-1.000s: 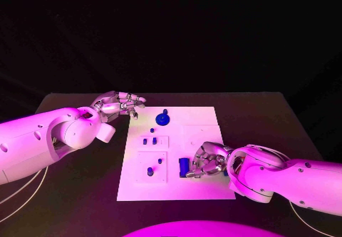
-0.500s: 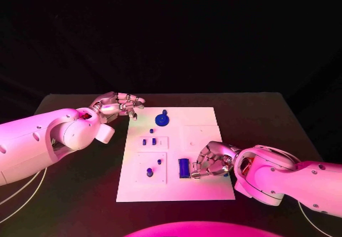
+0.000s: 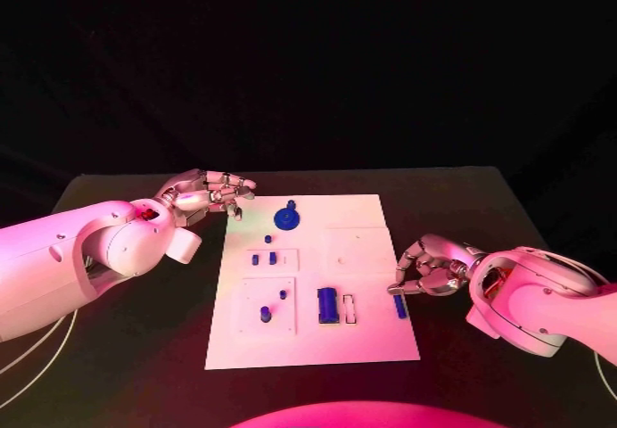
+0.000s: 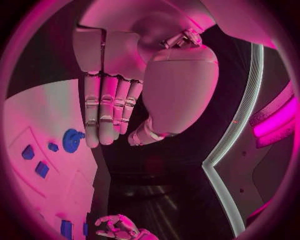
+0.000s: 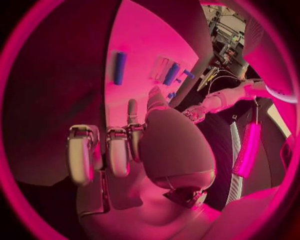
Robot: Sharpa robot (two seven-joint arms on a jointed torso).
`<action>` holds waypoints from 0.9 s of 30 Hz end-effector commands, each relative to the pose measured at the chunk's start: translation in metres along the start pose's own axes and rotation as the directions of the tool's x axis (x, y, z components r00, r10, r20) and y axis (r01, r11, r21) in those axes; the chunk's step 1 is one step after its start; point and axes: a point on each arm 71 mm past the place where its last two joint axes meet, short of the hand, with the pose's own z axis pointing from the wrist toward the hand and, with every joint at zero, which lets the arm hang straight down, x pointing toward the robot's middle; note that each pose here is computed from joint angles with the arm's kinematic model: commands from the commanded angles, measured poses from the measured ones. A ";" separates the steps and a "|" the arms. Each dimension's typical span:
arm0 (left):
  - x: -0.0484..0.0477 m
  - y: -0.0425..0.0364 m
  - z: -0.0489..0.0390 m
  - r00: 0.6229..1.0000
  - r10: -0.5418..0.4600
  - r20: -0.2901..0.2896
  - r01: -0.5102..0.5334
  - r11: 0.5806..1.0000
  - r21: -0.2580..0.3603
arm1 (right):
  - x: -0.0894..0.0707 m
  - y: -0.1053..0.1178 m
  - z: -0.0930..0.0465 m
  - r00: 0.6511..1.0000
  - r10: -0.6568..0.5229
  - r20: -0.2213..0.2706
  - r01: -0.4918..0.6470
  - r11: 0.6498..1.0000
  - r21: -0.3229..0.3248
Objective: Assemble the parts on the task board
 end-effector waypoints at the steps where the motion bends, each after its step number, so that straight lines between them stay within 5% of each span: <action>1: 0.0023 -0.0011 0.0004 1.000 -0.007 -0.011 0.008 1.000 0.007 | -0.005 -0.005 -0.003 0.997 -0.074 0.026 0.074 0.997 -0.004; 10: 0.0033 -0.0009 0.0013 1.000 -0.008 -0.014 0.008 1.000 0.008 | -0.001 -0.020 -0.005 0.992 -0.127 -0.009 0.127 0.990 0.061; 27: 0.0021 -0.0003 0.0007 1.000 -0.007 -0.011 0.007 1.000 0.005 | 0.026 -0.018 0.003 0.988 -0.132 -0.083 0.138 0.989 0.061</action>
